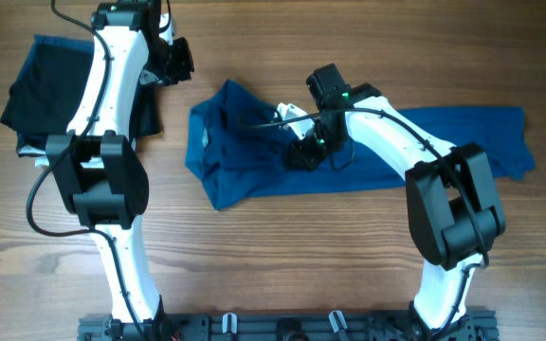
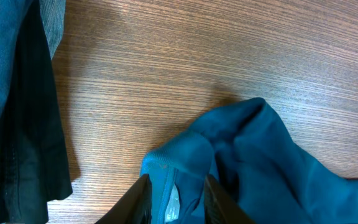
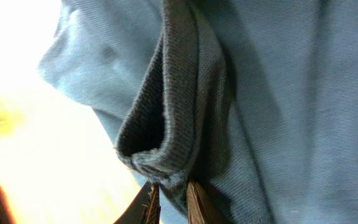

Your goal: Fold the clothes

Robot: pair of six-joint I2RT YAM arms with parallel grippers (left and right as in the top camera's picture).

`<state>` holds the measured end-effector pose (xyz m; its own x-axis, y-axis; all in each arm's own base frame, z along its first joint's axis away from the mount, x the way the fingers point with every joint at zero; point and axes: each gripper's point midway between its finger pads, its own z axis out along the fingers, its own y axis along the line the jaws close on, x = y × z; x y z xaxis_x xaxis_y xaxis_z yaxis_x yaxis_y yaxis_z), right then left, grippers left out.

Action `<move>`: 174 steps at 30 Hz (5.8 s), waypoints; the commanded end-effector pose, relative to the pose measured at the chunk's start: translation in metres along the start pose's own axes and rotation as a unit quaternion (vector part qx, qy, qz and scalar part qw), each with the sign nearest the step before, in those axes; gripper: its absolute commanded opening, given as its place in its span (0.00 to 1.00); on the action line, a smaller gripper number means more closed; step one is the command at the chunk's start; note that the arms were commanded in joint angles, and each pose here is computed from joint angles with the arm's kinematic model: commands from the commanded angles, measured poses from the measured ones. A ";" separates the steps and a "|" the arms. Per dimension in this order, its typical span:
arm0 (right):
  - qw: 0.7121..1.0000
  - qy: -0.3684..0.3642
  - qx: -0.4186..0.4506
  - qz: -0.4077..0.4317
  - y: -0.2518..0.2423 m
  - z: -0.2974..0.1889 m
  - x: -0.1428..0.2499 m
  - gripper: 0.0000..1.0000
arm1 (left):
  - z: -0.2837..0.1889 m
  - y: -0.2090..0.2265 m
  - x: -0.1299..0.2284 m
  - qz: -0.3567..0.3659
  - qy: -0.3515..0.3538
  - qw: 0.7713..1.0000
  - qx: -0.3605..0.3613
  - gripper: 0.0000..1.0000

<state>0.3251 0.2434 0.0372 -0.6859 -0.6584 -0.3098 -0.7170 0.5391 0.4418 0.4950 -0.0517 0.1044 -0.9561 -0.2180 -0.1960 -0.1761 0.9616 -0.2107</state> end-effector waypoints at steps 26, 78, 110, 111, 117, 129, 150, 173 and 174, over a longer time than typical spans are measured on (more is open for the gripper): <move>0.995 -0.015 0.072 0.065 -0.012 0.026 -0.020 0.17 | -0.004 -0.005 0.001 -0.004 -0.002 1.000 0.007 0.28; 0.793 -0.217 0.306 0.480 -0.321 -0.288 0.245 0.36 | -0.003 -0.009 0.024 0.000 0.040 0.999 -0.002 0.28; 0.799 -0.209 0.298 0.479 -0.327 -0.275 0.248 0.46 | 0.114 -0.086 0.063 0.113 0.071 0.990 -0.036 0.04; 0.799 -0.209 0.297 0.480 -0.327 -0.275 0.248 0.46 | 0.123 -0.085 0.063 0.113 0.074 0.990 -0.038 0.04; 0.799 -0.207 0.296 0.481 -0.326 -0.274 0.249 0.50 | 0.132 -0.031 0.056 0.039 0.048 0.983 -0.172 0.04; 0.852 -0.239 0.202 0.419 -0.299 -0.257 0.213 0.22 | 0.127 -0.011 0.058 -0.025 0.065 0.982 -0.176 0.04; 0.757 -0.117 0.312 0.561 -0.311 -0.195 0.298 0.17 | 0.128 -0.008 0.043 0.028 0.047 0.984 -0.172 0.04; 0.747 -0.094 0.382 0.535 -0.293 -0.260 0.297 0.64 | -0.073 -0.081 0.014 0.020 -0.095 0.994 -0.045 0.39; 0.752 -0.086 0.377 0.535 -0.297 -0.252 0.300 0.65 | -0.073 -0.080 0.015 0.019 -0.091 0.995 -0.047 0.48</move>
<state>0.3779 -0.2420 0.0694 -0.8463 0.4007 -0.3509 0.4347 0.9003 -0.0204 0.4814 -0.1174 0.2094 -0.8809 -0.1981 -0.4299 -0.1607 0.9794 -0.1220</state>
